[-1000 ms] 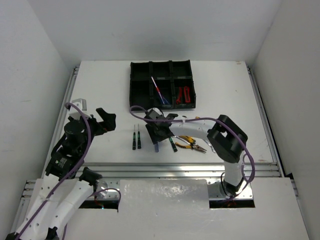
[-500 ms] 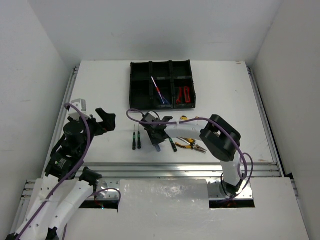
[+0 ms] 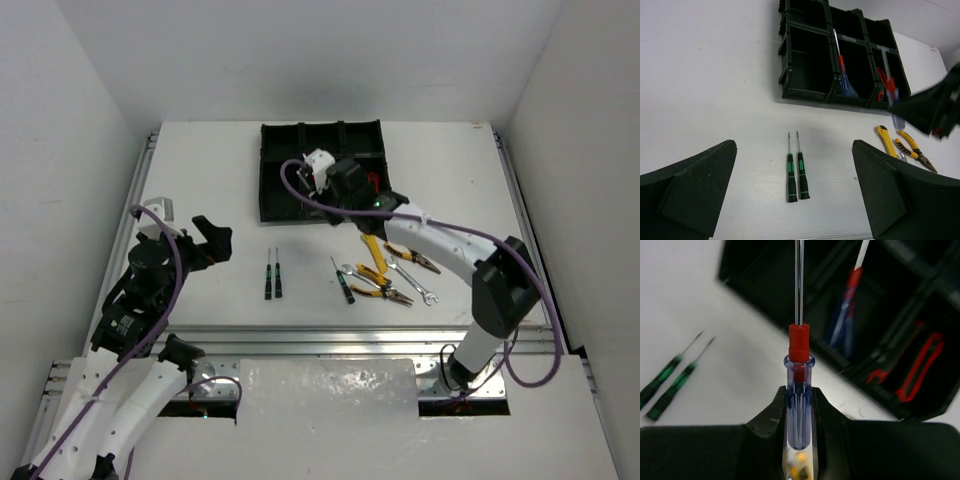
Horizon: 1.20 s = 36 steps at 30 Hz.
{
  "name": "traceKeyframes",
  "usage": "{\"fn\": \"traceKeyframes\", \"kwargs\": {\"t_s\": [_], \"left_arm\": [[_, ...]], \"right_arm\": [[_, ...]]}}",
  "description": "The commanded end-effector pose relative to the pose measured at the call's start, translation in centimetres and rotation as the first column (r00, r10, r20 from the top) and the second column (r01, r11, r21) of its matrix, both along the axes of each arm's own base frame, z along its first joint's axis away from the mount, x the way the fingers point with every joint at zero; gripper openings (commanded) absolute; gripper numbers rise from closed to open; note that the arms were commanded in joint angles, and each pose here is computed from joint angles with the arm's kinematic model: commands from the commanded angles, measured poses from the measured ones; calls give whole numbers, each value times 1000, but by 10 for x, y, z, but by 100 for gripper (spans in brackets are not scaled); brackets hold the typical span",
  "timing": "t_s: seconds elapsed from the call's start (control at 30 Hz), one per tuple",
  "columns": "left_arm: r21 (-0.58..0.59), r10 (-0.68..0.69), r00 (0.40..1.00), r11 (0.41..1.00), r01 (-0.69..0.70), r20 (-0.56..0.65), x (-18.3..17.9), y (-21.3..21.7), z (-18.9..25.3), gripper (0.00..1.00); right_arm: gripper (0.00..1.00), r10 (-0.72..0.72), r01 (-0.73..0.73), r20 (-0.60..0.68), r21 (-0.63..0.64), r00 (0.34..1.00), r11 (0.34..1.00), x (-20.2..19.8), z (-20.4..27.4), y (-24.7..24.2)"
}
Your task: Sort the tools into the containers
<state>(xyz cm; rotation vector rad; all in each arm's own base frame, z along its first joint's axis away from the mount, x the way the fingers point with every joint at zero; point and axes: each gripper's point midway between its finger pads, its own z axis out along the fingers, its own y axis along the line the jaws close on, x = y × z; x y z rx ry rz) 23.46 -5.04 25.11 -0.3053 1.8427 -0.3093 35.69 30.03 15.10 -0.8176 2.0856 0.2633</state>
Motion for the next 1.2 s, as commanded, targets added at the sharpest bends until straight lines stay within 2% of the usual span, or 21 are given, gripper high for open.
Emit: {"fn": "traceKeyframes", "kwargs": {"t_s": [0.0, 0.03, 0.13, 0.17, 0.2, 0.27, 0.33, 0.4, 0.43, 0.47, 0.63, 0.67, 0.7, 0.73, 0.77, 0.8, 0.87, 0.9, 0.93, 1.0, 1.17], "left_arm": [[2, -13, 1000, 1000, 13, 18, 6, -4, 3, 100], [4, -13, 1000, 1000, 13, 12, 7, -4, 2, 100], [10, -16, 1000, 1000, 16, -4, 9, -5, -2, 100], [12, -18, 1000, 1000, 18, -12, 10, -6, -4, 100], [14, -18, 1000, 1000, 18, -18, 10, -6, -5, 100], [15, -18, 1000, 1000, 18, -21, 11, -6, -6, 100], [17, -13, 1000, 1000, 14, -23, 11, -5, -7, 100], [16, -10, 1000, 1000, 10, -18, 11, -5, -5, 100], [14, -13, 1000, 1000, 13, -16, 10, -5, -5, 100], [14, -13, 1000, 1000, 13, -16, 10, -5, -5, 100], [15, -21, 1000, 1000, 22, -18, 11, -7, -5, 100], [15, -21, 1000, 1000, 22, -18, 11, -7, -5, 100], [14, -21, 1000, 1000, 22, -12, 10, -6, -4, 100], [14, -21, 1000, 1000, 22, -12, 10, -6, -4, 100], [12, -21, 1000, 1000, 21, -8, 9, -6, -3, 100], [12, -18, 1000, 1000, 18, -7, 9, -6, -3, 100], [11, -15, 1000, 1000, 15, -3, 9, -5, -2, 100], [11, -14, 1000, 1000, 14, -1, 8, -5, -1, 100], [11, -15, 1000, 1000, 15, -1, 9, -5, -1, 100], [12, -21, 1000, 1000, 21, -7, 9, -6, -3, 100], [13, -21, 1000, 1000, 22, -9, 9, -6, -3, 100]], "right_arm": [[0, 18, -9, 134, -68, 991, 998, 69, 19, -17], [0, 6, 3, 111, -85, 994, 996, 80, 4, -19], [0, -28, 41, 146, -82, 989, 996, 115, 17, -24], [0, -32, 44, 118, -100, 993, 994, 125, 1, -25], [0, -28, 40, 147, -83, 989, 996, 138, 18, -18], [1, -40, 54, 109, -126, 993, 991, 152, -4, -20], [3, -51, 65, 109, -126, 993, 990, 165, 1, -19], [24, -58, 69, 85, -128, 995, 989, 173, -3, -17], [40, -67, 77, 82, -131, 994, 988, 175, -5, -17], [60, -80, 91, 87, -128, 993, 988, 178, -4, -17], [62, -110, 117, 73, -111, 991, 987, 170, 13, -23], [62, -126, 129, 41, -99, 991, 987, 160, 7, -27], [62, -140, 143, 59, -59, 988, 988, 151, 30, -29], [62, -139, 140, 21, -30, 990, 990, 137, 34, -28], [61, -167, 169, -46, 27, 985, 985, 111, 37, -33], [61, -186, 193, -172, 23, 967, 981, 78, 5, -35], [56, -213, 230, -225, 51, 951, 972, 39, 7, -43], [53, -192, 209, -259, 41, 947, 977, 15, -5, -36], [50, -256, 259, -304, -33, 918, 965, -10, -39, -52], [46, -263, 254, -331, -70, 906, 965, -44, -62, -52], [44, -282, 241, -397, -151, 873, 959, -79, -102, -52]]}}
